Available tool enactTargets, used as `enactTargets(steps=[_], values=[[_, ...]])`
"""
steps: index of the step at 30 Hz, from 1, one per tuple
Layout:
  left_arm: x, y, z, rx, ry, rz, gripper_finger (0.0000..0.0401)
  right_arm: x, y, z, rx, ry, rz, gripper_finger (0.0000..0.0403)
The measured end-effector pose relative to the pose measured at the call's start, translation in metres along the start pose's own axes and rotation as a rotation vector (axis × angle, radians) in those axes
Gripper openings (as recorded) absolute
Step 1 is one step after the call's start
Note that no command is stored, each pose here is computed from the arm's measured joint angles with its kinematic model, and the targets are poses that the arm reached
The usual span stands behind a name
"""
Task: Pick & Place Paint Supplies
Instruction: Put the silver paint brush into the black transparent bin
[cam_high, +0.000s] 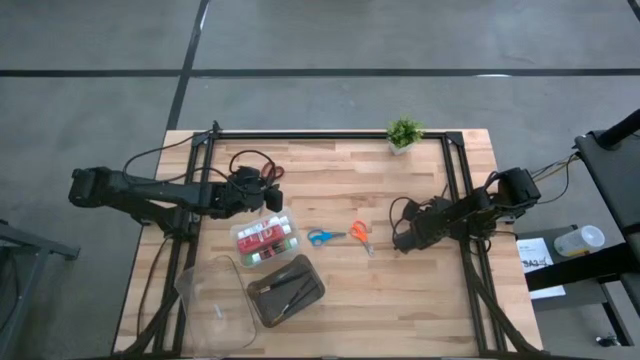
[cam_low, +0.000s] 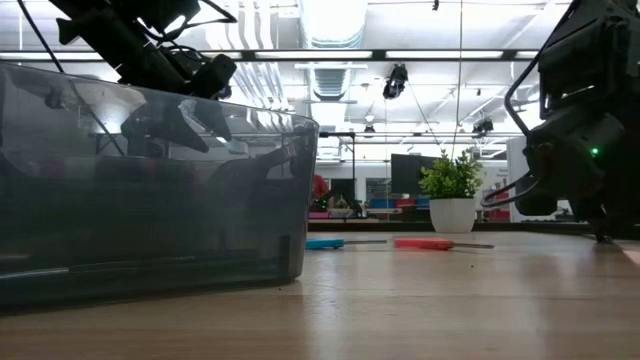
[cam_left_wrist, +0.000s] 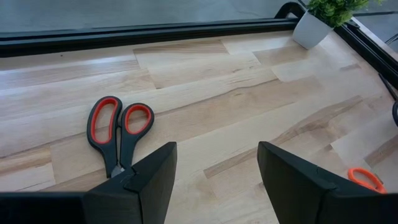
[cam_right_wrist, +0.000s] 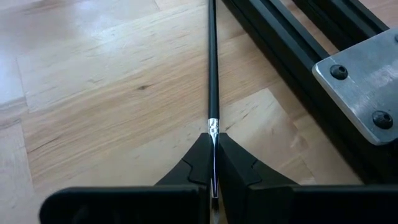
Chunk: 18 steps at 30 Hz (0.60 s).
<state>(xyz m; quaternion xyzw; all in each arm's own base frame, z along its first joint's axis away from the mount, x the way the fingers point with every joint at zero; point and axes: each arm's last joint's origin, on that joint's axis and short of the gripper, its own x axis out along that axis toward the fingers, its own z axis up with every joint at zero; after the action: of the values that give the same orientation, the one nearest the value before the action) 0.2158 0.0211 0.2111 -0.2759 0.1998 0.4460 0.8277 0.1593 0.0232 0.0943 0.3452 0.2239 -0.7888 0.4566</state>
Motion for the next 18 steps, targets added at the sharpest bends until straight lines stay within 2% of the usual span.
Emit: enactTargets(steps=[18], values=[[0.000,0.000,0.000,0.000,0.000,0.000,0.0232,-0.019,0.010,0.004,-0.014,-0.014,-0.016,0.0009]])
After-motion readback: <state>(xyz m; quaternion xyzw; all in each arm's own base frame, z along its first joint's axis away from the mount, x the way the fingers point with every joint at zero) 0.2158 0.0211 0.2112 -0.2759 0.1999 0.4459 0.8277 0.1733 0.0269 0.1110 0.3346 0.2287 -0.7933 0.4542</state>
